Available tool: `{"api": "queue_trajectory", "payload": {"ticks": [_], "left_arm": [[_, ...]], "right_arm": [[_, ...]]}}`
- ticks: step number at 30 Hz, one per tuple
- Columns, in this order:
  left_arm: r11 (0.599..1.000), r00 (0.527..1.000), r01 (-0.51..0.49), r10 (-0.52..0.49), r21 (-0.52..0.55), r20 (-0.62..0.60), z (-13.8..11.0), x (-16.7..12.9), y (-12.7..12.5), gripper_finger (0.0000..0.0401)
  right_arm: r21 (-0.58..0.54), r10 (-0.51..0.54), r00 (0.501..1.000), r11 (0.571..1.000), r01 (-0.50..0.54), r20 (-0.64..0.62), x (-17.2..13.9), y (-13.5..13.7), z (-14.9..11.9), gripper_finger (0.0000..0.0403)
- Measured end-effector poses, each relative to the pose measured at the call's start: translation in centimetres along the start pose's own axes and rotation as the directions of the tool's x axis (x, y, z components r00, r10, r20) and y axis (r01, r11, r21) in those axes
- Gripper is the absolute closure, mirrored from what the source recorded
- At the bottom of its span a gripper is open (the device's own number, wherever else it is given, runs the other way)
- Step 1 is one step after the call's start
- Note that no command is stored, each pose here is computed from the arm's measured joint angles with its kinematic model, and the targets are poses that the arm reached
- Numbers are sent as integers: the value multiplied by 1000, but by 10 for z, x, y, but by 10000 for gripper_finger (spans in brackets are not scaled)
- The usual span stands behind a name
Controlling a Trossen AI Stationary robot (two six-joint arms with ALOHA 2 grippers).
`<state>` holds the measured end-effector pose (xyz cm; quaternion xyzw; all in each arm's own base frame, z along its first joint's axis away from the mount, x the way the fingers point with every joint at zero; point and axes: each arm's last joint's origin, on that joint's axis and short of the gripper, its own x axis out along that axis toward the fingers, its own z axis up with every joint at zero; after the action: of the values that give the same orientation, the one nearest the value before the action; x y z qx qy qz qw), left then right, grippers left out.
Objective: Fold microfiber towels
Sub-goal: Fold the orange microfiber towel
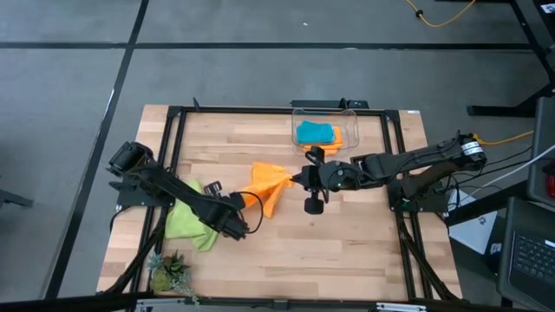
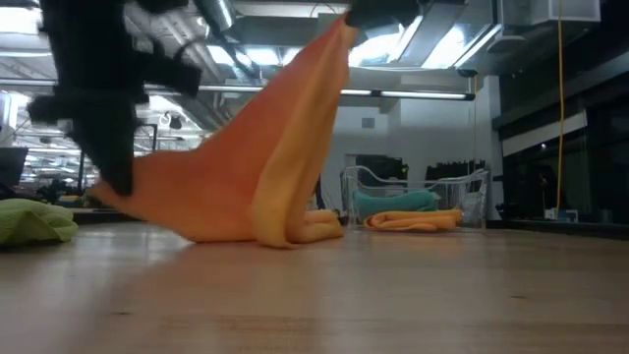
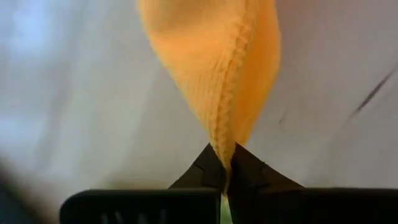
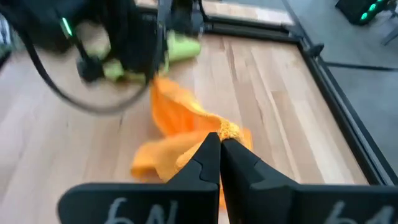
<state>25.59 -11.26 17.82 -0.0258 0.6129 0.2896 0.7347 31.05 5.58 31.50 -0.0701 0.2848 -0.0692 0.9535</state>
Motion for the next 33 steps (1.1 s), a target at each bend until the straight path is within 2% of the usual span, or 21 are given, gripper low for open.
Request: {"api": "queue_trajectory", "payload": {"ticks": [3,6,10,13,17,20,27,33], "left_arm": [[993,991,-107,111,60,-73,8,-35,14,400],[980,982,-181,186,87,-45,20,-75,27,401],[995,991,-47,36,87,127,39,-121,39,401],[997,976,-39,25,66,215,46,-147,48,401],[997,958,25,-45,75,282,48,-173,54,401],[995,955,59,-80,79,287,48,-180,54,401],[981,955,162,-184,110,232,37,-187,44,401],[935,908,327,-351,137,230,30,-197,26,401]], "right_arm": [[-17,-3,999,1000,2,-44,-6,-2,-4,399],[-13,-43,997,999,42,-64,-19,-8,-5,399],[37,-87,994,995,89,-67,-44,-18,-4,399],[99,-84,992,991,94,-98,-66,-25,-3,399],[162,-63,986,983,89,-157,-89,-25,-2,399],[212,-39,978,974,83,-203,-101,-22,-2,399],[312,218,951,939,-144,-217,-113,6,-2,399],[355,317,934,903,-244,-166,-127,27,2,399]]}}
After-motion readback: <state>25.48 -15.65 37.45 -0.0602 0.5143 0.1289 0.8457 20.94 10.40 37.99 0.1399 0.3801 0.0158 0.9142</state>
